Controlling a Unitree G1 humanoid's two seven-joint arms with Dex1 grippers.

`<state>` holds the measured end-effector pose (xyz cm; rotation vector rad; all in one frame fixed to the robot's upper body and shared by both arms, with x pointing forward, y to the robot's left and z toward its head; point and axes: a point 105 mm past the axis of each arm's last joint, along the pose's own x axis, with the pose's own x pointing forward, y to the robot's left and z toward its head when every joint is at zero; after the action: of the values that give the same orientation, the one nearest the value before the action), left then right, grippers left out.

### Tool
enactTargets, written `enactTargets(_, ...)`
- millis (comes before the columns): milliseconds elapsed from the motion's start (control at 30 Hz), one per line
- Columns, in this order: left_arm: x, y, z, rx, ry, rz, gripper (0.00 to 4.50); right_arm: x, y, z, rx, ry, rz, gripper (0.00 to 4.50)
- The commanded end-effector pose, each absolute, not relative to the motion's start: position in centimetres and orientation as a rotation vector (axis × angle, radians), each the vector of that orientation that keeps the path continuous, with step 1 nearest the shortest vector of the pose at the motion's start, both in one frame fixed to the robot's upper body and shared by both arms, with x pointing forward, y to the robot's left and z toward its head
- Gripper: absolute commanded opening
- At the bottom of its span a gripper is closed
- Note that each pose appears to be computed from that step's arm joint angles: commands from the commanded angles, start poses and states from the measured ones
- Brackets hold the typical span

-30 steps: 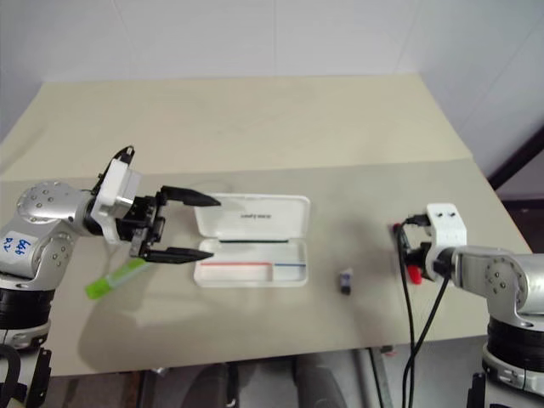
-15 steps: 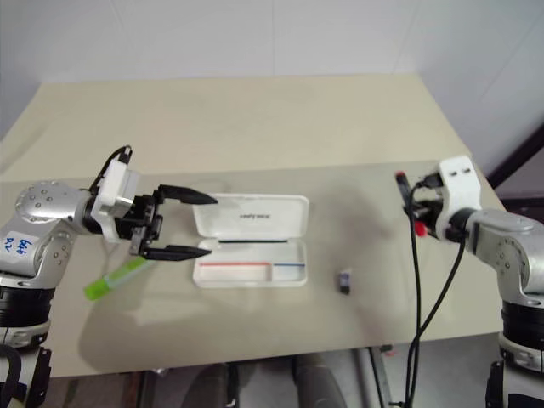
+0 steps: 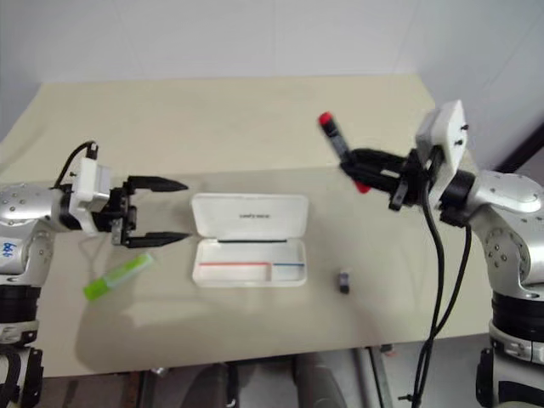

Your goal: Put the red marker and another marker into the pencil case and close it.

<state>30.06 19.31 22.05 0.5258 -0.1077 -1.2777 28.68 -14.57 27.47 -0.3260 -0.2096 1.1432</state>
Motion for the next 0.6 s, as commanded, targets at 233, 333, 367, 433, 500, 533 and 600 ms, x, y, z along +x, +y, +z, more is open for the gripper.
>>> enactTargets(233, 29.3, 22.1, 22.2, 0.541, -0.091, -1.185, 4.5, 26.4, -9.5, 26.1, -0.324, -0.103, 1.346, 0.59)
enactTargets(333, 29.1, 22.2, 22.1, 0.546, -0.084, -1.181, 4.5, 26.5, -8.4, 24.3, -0.351, -0.052, 1.368, 0.59)
enactTargets(367, 29.0, 22.2, 22.0, 0.549, -0.082, -1.18, 4.5, 26.6, -8.1, 23.7, -0.384, -0.048, 1.37, 0.59)
enactTargets(433, 28.8, 22.3, 22.0, 0.552, -0.078, -1.177, 4.5, 27.1, -7.1, 22.2, -0.444, -0.038, 1.372, 0.59)
enactTargets(500, 28.6, 22.4, 21.9, 0.555, -0.074, -1.173, 4.5, 27.3, -6.4, 21.1, -0.498, -0.04, 1.386, 0.59)
enactTargets(533, 28.6, 22.4, 21.9, 0.555, -0.074, -1.172, 4.5, 27.6, -6.2, 20.7, -0.516, -0.044, 1.38, 0.59)
enactTargets(600, 28.5, 22.3, 22.0, 0.555, -0.074, -1.172, 4.5, 28.0, -5.8, 20.3, -0.536, -0.05, 1.366, 0.59)
